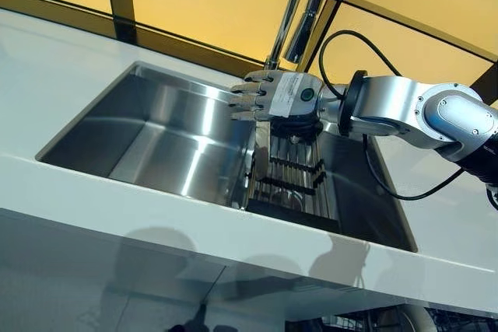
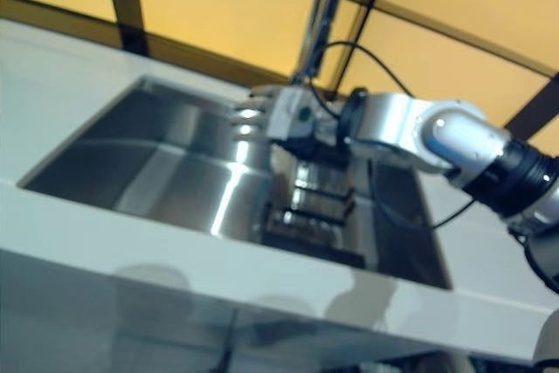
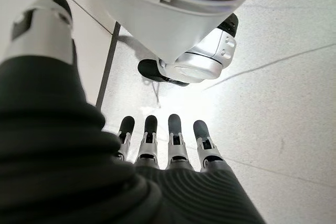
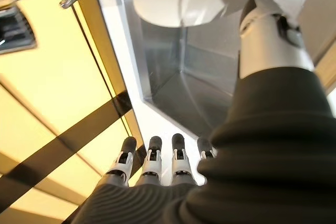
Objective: Take plates into dishwasher
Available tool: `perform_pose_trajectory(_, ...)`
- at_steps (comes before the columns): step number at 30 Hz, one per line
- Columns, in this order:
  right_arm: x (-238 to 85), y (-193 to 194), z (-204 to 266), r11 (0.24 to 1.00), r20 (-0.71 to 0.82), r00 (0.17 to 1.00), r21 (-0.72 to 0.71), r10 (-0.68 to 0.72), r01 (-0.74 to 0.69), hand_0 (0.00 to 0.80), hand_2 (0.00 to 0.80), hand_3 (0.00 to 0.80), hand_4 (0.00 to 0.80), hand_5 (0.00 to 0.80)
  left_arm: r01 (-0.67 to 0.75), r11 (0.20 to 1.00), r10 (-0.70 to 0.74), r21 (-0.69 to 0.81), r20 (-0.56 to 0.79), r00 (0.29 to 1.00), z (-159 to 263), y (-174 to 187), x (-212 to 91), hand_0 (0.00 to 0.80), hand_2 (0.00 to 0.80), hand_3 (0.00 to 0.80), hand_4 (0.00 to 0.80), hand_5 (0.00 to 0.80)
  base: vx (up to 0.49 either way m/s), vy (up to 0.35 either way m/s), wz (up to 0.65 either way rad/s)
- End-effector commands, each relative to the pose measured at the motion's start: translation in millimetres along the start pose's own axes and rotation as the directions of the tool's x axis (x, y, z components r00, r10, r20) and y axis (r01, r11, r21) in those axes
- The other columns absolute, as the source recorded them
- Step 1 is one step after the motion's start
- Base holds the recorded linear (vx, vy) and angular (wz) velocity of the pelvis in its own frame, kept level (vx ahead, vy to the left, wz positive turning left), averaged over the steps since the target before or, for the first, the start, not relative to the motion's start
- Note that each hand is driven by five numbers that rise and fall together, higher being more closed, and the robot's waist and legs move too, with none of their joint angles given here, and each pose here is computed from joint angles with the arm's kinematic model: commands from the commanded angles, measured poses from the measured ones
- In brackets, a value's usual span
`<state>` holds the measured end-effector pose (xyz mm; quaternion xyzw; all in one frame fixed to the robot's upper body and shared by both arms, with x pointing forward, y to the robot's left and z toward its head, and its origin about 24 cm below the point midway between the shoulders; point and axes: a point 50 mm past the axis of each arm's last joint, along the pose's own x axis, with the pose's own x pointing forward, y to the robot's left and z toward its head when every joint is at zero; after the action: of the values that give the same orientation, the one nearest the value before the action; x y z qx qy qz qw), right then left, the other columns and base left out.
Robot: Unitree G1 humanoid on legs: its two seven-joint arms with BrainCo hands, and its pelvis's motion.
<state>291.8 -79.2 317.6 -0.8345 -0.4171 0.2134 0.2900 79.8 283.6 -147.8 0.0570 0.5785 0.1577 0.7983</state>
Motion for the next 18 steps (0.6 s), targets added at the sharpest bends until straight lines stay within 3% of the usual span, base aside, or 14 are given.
perform_pose_trajectory(1,-4,-6,-14,0.999,-0.069,0.997,-0.032,0.02,-0.023,0.0,0.0,0.0,0.0,0.0,0.011,1.0,-0.01,-0.014,0.07,0.998,16,0,1,0.0,0.0,0.0,0.0,0.0,-0.039,-0.016,0.09)
perform_pose_trajectory(18,2,-4,-20,0.993,-0.111,0.991,-0.083,0.074,-0.083,0.0,0.0,0.0,0.0,0.0,0.103,0.991,-0.087,-0.081,0.184,0.979,40,-12,-1,0.0,0.0,0.0,0.0,0.0,-0.039,0.0,0.02)
